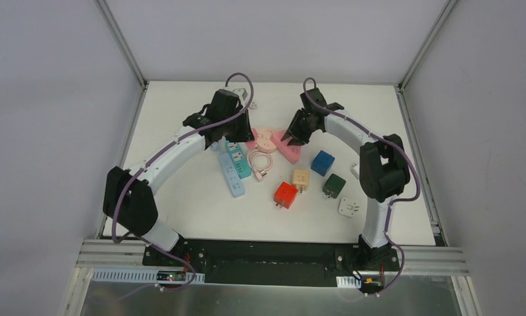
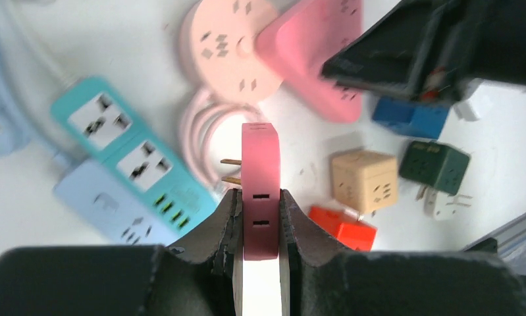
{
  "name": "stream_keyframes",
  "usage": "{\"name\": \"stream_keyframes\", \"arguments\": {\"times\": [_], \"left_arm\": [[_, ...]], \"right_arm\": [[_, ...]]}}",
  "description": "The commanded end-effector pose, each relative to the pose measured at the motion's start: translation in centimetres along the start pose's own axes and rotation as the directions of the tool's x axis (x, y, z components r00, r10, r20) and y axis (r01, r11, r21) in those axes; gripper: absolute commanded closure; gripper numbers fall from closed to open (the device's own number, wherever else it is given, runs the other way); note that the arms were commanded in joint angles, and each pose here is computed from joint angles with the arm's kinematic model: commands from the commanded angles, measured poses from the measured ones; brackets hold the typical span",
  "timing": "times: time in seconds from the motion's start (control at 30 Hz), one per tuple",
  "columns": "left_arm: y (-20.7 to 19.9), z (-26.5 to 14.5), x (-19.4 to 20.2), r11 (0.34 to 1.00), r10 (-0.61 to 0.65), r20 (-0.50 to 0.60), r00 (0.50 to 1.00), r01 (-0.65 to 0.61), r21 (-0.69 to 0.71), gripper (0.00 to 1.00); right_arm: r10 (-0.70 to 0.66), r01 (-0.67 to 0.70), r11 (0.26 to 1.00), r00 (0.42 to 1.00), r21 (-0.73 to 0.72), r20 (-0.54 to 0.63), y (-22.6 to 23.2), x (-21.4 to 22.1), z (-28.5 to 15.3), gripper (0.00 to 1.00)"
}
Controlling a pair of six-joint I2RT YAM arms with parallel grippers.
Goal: Pull the plug off the socket
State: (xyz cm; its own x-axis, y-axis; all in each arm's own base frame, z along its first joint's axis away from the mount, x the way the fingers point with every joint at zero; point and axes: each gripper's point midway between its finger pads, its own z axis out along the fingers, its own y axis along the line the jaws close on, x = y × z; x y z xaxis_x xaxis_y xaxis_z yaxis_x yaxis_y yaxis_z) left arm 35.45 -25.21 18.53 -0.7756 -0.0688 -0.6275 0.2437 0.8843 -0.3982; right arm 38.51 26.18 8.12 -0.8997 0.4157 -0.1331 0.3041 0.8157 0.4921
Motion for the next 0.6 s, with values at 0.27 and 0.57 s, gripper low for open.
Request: {"name": "stream_keyframes", "arguments": {"times": [0.27,0.57], "left_arm": [[10.8,-5.6,9.1,0.907,-0.337,0.057,0.940,0.340,-0.250,1.00],[14.3,-4.5,13.9,0.809,-0.552,0.069,0.831,0.554,-0.196,0.95]], "right_arm": [[-0.003,0.038,0.977,0.987,-0.211,0.162,4.0,-4.0,-8.2,0.53],[0.043,-0.019,0.980,0.992,-0.197,0.120,2.0,-3.9,-7.2,0.51]]}}
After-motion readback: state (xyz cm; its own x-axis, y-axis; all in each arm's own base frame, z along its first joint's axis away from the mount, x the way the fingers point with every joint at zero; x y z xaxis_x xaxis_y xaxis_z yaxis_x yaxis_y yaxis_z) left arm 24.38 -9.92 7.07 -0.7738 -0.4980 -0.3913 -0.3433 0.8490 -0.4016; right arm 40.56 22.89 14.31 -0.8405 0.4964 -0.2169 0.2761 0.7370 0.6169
